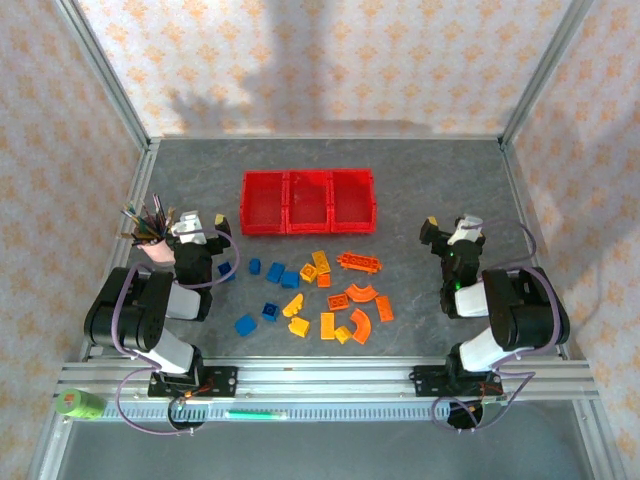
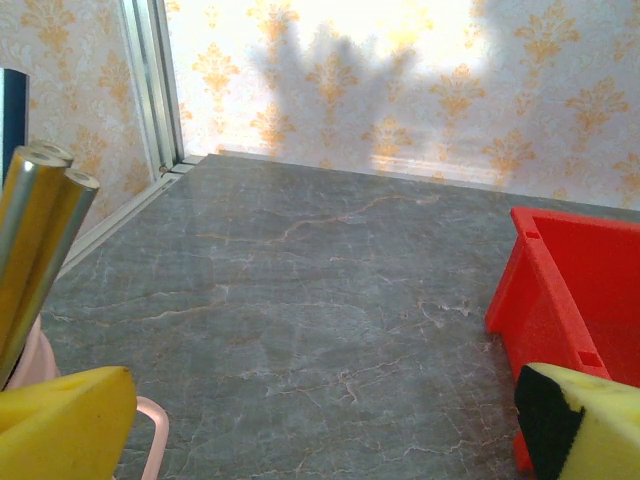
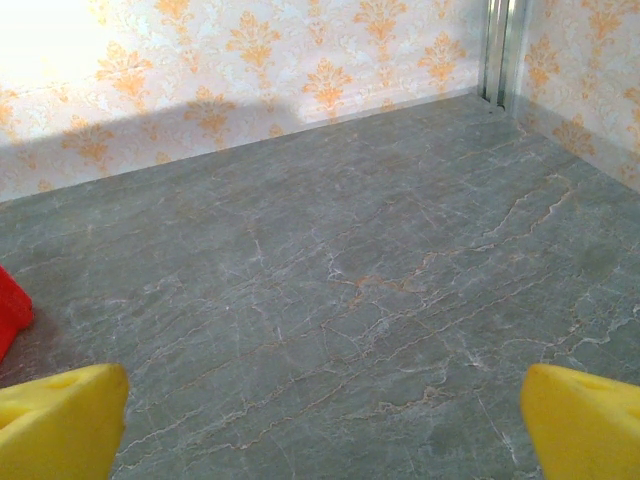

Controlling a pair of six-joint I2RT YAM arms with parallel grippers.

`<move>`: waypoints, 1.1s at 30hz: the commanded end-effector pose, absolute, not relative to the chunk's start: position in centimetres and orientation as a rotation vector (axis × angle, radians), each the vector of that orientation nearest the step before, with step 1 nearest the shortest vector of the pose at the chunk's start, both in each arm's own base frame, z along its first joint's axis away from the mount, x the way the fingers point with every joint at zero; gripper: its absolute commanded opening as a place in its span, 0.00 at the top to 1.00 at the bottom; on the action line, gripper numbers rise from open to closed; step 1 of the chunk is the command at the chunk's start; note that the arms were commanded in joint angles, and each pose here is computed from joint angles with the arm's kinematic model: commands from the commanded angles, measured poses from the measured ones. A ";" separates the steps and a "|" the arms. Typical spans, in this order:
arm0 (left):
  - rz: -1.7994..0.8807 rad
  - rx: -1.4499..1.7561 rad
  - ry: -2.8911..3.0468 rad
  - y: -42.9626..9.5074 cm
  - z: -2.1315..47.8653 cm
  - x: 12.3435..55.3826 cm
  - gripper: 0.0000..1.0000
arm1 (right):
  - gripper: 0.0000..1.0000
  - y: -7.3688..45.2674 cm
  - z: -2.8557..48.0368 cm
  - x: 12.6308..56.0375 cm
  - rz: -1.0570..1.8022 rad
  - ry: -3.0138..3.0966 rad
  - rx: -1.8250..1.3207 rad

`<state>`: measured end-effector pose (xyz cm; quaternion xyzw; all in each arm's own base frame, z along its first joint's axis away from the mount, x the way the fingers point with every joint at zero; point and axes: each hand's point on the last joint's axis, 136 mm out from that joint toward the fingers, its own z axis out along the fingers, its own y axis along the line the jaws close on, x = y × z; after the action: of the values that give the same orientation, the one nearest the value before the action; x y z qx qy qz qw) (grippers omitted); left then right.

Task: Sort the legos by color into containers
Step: Pick up the lego from the center of the table.

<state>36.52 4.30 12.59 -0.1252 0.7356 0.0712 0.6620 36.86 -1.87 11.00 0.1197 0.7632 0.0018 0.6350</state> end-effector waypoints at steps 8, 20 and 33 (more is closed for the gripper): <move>0.150 -0.375 1.575 5.4 16.7 34.7 0.00 | 0.00 -2.6 15.1 37.4 -0.004 1.706 0.333; -0.081 -0.625 1.521 5.5 19.4 33.1 0.00 | 0.00 -4.0 16.5 35.4 0.200 1.755 0.779; -0.383 -0.606 1.722 0.9 18.5 33.3 0.01 | 0.00 2.6 16.8 35.8 0.429 1.953 0.575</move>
<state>33.57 2.73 18.96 -0.2709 0.7174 -0.1161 0.6312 35.84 0.64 16.70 0.2570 0.7939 0.1529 0.5295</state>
